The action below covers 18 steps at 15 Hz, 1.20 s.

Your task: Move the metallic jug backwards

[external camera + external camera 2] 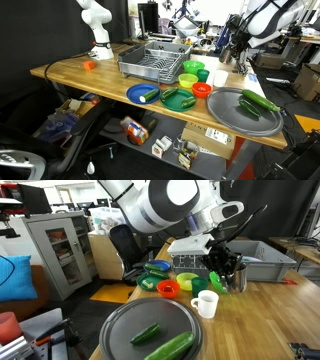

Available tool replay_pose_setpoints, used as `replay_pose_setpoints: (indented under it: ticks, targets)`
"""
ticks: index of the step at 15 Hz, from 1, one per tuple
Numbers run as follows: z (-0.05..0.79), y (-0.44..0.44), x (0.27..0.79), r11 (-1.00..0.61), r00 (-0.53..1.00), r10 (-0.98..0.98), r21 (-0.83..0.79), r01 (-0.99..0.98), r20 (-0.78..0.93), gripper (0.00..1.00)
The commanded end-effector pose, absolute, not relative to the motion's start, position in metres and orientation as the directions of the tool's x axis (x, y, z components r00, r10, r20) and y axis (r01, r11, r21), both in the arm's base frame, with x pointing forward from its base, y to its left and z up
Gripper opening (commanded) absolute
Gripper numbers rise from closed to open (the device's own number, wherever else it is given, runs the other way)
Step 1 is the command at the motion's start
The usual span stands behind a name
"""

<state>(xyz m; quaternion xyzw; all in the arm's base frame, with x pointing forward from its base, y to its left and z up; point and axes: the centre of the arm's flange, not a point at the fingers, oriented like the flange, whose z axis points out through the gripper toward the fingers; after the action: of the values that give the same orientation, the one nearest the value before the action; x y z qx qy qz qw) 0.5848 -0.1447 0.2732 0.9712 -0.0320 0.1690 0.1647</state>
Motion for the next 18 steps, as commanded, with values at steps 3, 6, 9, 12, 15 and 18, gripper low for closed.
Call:
replay_pose_setpoints:
  ticks: [3,6,9,12,15,18]
  targets:
    - [0.268,-0.164,0.643,-0.933,0.966,0.010,0.351,-0.085,0.260,0.04]
    - [0.262,-0.175,0.674,-0.937,0.971,0.022,0.345,-0.063,0.238,0.04]
    - [0.248,-0.179,0.700,-0.941,0.981,0.037,0.338,-0.029,0.188,0.04]
    - [0.223,-0.181,0.716,-0.944,0.992,0.038,0.329,-0.004,0.122,0.04]
    - [0.200,-0.183,0.727,-0.952,0.996,0.038,0.307,0.013,0.075,0.04]
    - [0.187,-0.181,0.733,-0.951,0.998,0.033,0.309,0.014,0.055,0.04]
